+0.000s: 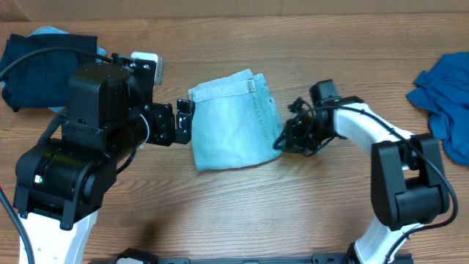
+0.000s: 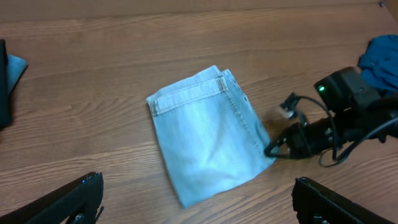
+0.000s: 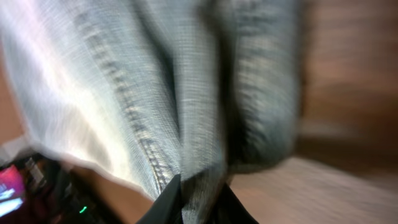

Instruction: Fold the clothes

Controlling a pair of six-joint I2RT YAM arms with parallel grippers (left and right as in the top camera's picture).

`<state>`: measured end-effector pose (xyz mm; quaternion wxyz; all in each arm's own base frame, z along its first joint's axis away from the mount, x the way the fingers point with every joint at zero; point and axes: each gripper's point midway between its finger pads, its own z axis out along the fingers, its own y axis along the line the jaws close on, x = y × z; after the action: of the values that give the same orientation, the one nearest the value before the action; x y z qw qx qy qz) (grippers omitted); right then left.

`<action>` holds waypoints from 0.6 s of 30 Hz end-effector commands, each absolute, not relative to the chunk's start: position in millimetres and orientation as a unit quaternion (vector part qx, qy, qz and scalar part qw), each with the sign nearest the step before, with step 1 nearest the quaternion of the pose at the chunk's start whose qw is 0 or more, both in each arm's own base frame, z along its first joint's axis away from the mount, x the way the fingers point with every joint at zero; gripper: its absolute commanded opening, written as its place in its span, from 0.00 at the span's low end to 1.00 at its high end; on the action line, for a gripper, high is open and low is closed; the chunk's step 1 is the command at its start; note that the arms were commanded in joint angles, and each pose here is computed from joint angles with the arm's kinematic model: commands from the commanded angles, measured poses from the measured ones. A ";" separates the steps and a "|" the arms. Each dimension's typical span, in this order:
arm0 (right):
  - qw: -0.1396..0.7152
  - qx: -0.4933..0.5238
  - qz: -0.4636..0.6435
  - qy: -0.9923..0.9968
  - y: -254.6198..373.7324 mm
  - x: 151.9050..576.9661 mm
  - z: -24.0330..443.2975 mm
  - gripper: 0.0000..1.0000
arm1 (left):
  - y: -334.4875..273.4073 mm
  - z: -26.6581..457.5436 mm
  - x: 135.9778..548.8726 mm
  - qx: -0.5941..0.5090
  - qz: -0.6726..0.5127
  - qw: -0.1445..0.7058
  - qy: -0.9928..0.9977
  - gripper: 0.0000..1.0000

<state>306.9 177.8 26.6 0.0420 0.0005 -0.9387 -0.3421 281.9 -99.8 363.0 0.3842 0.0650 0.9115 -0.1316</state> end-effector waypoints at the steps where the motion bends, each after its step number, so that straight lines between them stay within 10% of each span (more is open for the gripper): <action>1: 0.082 0.017 -0.417 -0.905 235.4 288.0 49.8 0.15 | -99.7 368.8 281.8 0.066 -0.129 0.392 0.909 1.00; 8: 0.038 0.035 -0.441 -0.896 331.9 284.9 64.1 0.14 | -99.6 368.6 281.6 0.066 -0.129 0.391 0.909 1.00; 9: 0.025 0.032 -0.441 -0.896 342.5 286.2 65.7 0.18 | -99.6 368.5 281.5 0.066 -0.129 0.391 0.909 1.00; 11: 0.003 0.042 -0.448 -0.893 365.2 282.8 71.5 0.60 | -99.6 368.4 281.4 0.067 -0.128 0.391 0.909 1.00; 18: 0.002 0.080 -0.429 -0.900 350.3 276.4 67.3 0.66 | -78.5 352.1 273.0 0.056 -0.070 0.363 0.928 1.00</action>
<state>265.0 362.0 63.9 0.0227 0.0731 -0.8958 -0.4377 275.3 -91.0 353.2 0.3649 0.0602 0.9228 -0.1079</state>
